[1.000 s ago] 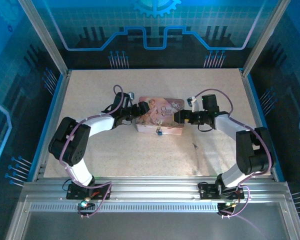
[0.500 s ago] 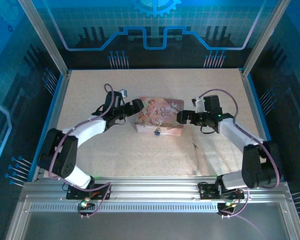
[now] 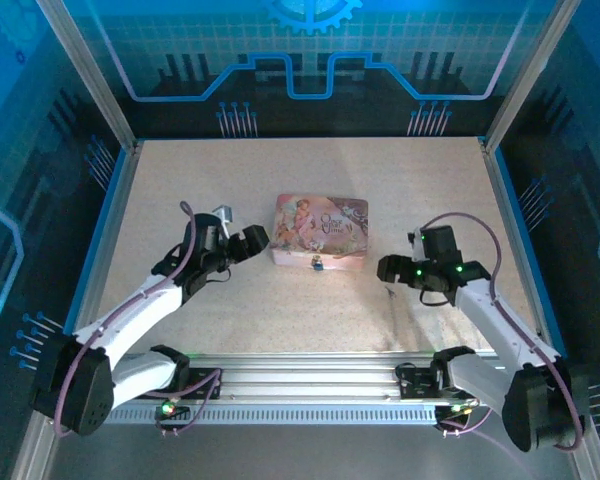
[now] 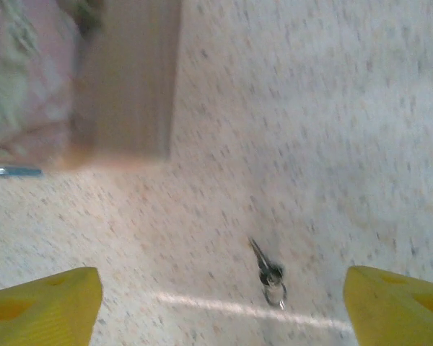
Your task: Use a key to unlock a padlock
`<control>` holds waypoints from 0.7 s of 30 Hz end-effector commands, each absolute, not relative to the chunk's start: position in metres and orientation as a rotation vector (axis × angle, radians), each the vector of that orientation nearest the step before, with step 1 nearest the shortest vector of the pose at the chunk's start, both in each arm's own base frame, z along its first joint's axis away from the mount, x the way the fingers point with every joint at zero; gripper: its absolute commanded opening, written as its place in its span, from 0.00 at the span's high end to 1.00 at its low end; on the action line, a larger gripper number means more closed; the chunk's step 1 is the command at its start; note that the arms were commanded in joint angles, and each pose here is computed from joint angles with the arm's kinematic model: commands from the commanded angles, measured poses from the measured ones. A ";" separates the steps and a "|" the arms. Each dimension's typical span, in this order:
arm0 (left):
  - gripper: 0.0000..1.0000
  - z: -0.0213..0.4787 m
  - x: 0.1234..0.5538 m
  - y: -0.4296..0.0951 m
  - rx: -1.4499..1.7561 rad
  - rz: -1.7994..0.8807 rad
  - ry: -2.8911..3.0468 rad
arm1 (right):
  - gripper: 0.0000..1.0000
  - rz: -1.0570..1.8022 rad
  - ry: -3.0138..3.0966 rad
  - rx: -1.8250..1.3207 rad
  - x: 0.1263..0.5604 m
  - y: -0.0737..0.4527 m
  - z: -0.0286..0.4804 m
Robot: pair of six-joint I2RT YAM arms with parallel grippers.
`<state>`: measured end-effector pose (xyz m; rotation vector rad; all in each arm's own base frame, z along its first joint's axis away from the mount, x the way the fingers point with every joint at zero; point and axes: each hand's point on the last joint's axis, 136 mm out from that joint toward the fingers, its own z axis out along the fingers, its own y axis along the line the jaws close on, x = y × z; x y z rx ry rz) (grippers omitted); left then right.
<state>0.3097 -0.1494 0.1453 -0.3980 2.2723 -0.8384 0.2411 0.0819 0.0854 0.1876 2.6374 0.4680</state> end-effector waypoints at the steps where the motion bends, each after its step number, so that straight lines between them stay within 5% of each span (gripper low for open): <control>1: 0.14 0.134 0.292 -0.156 -0.444 -0.874 2.306 | 0.17 0.449 2.713 0.259 0.218 0.078 0.067; 21: 0.15 0.106 0.269 -0.183 -0.432 -0.928 2.357 | 0.42 0.548 2.818 0.355 0.227 0.094 0.026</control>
